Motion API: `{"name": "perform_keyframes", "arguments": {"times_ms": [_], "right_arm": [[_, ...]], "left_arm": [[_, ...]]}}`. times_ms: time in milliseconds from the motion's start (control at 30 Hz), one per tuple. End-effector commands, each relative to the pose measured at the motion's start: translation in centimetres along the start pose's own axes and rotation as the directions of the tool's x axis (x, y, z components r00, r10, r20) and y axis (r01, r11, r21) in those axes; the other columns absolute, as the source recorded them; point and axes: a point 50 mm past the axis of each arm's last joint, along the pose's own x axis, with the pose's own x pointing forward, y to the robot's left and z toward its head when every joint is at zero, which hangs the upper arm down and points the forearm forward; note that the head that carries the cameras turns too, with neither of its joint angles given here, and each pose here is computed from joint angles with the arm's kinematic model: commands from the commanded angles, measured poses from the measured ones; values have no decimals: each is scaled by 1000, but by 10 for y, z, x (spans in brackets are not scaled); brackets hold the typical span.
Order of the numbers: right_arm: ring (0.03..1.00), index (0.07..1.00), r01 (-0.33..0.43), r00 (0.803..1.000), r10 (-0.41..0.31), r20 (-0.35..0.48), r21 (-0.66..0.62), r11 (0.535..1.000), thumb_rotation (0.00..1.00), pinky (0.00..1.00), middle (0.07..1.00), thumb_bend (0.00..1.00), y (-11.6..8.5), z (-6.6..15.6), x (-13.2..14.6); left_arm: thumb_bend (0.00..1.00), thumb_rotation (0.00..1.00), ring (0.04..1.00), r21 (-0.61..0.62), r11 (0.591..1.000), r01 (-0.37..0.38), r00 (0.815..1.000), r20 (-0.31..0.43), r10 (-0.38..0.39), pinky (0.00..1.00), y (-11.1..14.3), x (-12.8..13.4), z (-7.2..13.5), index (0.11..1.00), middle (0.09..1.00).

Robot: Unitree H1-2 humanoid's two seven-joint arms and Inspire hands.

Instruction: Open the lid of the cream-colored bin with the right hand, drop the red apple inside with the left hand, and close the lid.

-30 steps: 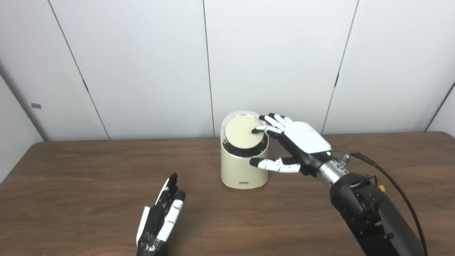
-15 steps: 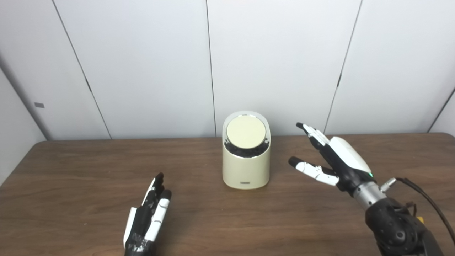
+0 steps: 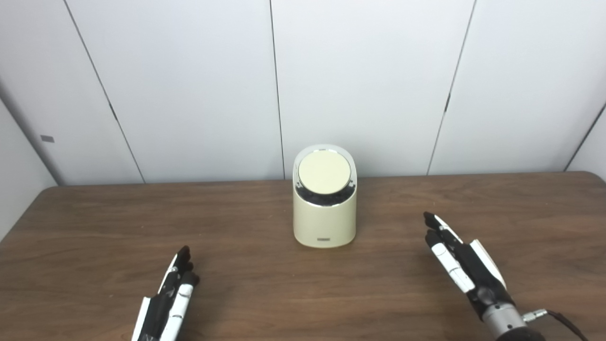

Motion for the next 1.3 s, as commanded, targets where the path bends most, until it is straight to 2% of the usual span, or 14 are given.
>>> {"name": "perform_keyframes", "arguments": {"times_ms": [0, 100, 300, 533, 667, 867, 1033, 1133, 1267], "right_arm": [[949, 945, 39, 995, -45, 93, 61, 997, 1000, 883, 958, 476, -1, 10, -1], [966, 950, 47, 995, -56, 86, 109, 993, 1000, 907, 967, 451, 4, 8, -6], [986, 955, 57, 995, -70, 73, 167, 984, 1000, 965, 975, 474, 6, 2, -10], [981, 965, 72, 994, -90, 58, 250, 966, 1000, 958, 971, 432, 8, -3, -17], [974, 956, 77, 994, -95, 51, 280, 957, 986, 965, 964, 463, 7, -5, -19], [968, 951, 85, 994, -101, 44, 281, 956, 986, 944, 959, 456, 5, -6, -21], [968, 950, 81, 995, -95, 38, 281, 956, 987, 950, 965, 490, 3, -7, -22], [962, 944, 75, 995, -91, 44, 282, 956, 983, 955, 959, 495, 2, -8, -21], [956, 942, 72, 995, -89, 47, 284, 956, 979, 939, 954, 482, 2, -6, -19]], "left_arm": [[552, 719, 1000, 21, 1000, -2, 1000, 26, 2, 1000, 3, -3, 2, 1000, 1000], [561, 723, 1000, 31, 999, -6, 1000, 23, 5, 1000, 3, -7, 0, 1000, 1000], [556, 744, 996, 69, 998, -14, 1000, 21, 12, 1000, 3, -11, -4, 1000, 999], [551, 767, 989, 114, 993, -12, 1000, 23, 9, 992, 3, -13, -3, 1000, 994], [565, 762, 993, 116, 993, -9, 1000, 17, 7, 1000, 3, -11, -4, 1000, 994], [564, 754, 987, 115, 993, -20, 999, 30, 16, 993, 4, -10, -5, 1000, 992], [567, 768, 982, 95, 995, -42, 998, 42, 38, 1000, 6, -10, -9, 1000, 987], [567, 757, 965, 80, 995, -62, 997, 60, 57, 972, 5, -9, -12, 990, 975], [588, 785, 961, 79, 995, -66, 996, 65, 61, 977, 4, -7, -14, 984, 970]]}}
